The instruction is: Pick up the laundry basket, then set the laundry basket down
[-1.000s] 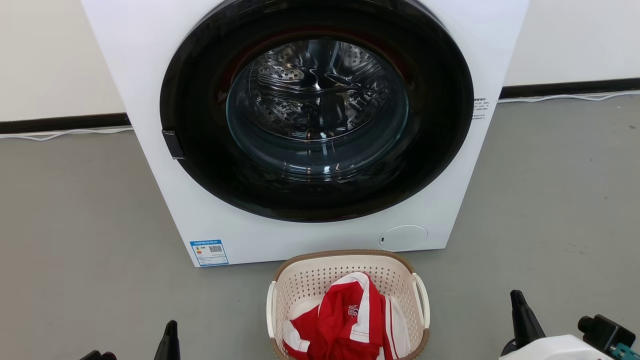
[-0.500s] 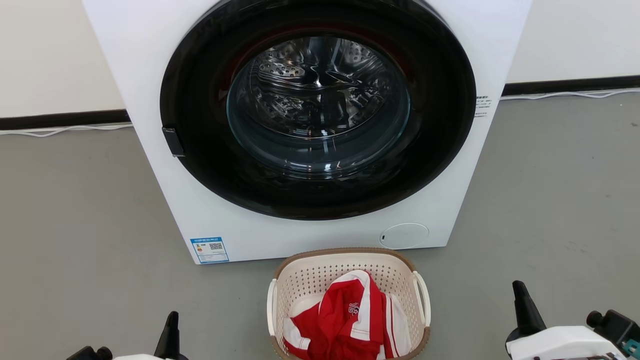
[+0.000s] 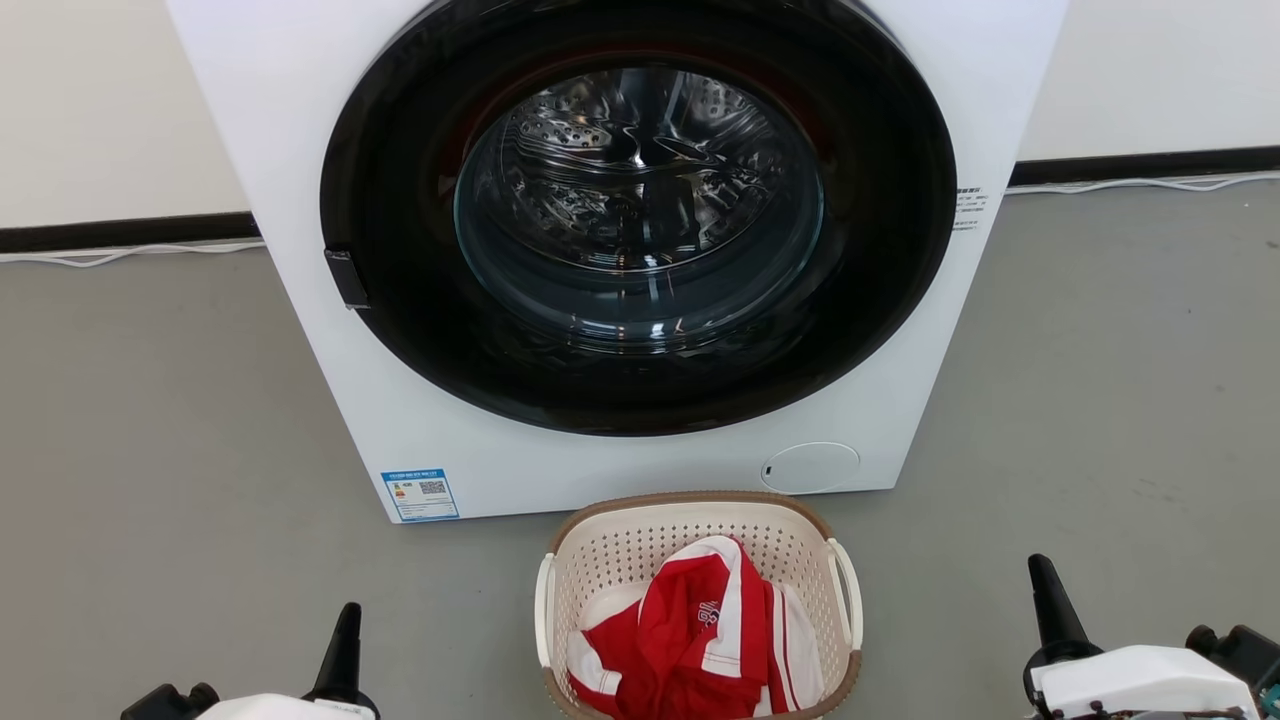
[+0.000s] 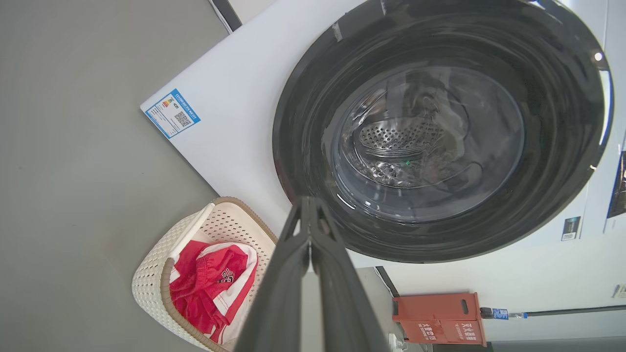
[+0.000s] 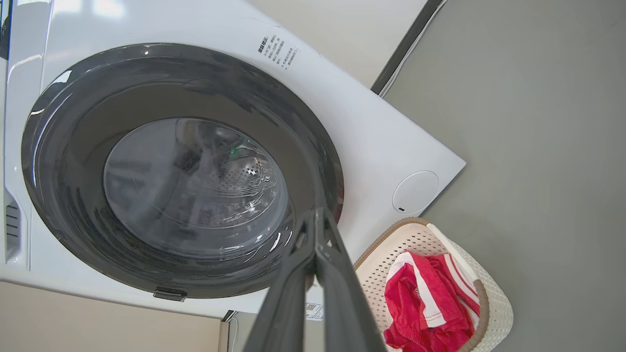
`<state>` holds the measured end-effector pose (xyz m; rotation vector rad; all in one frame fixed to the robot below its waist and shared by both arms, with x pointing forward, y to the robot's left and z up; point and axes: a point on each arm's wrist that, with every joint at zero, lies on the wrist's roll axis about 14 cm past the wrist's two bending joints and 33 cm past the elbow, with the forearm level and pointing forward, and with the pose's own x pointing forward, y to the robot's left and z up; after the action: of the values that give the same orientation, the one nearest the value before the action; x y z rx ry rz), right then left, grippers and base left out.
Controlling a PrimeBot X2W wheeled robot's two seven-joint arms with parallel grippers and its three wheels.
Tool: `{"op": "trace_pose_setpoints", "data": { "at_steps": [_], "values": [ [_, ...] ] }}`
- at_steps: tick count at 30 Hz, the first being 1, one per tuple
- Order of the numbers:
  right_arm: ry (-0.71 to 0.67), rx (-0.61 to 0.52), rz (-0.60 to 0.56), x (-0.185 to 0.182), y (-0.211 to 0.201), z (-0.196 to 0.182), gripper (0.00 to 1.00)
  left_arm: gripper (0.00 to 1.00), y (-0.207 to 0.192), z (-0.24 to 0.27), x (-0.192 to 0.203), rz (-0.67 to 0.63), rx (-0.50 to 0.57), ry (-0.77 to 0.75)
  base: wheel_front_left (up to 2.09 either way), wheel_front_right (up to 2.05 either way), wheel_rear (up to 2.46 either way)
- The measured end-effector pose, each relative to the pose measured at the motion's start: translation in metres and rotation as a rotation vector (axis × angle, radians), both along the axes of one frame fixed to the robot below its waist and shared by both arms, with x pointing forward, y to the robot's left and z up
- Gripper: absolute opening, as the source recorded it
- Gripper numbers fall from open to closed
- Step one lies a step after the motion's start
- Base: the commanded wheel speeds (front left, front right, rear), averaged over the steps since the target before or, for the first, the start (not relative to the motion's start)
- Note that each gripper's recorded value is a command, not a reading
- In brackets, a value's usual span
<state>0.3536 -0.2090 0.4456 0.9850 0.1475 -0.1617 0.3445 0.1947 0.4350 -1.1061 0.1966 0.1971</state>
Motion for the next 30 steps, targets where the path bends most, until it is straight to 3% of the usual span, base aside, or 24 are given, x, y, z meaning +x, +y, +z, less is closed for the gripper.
{"op": "trace_pose_setpoints", "data": {
  "at_steps": [30],
  "values": [
    [-0.079,0.373,-0.043,0.013,0.000,0.019,0.00,0.00,-0.005,0.023,0.019,0.006,-0.303,-0.094,0.00,0.00,0.00]
  ]
}}
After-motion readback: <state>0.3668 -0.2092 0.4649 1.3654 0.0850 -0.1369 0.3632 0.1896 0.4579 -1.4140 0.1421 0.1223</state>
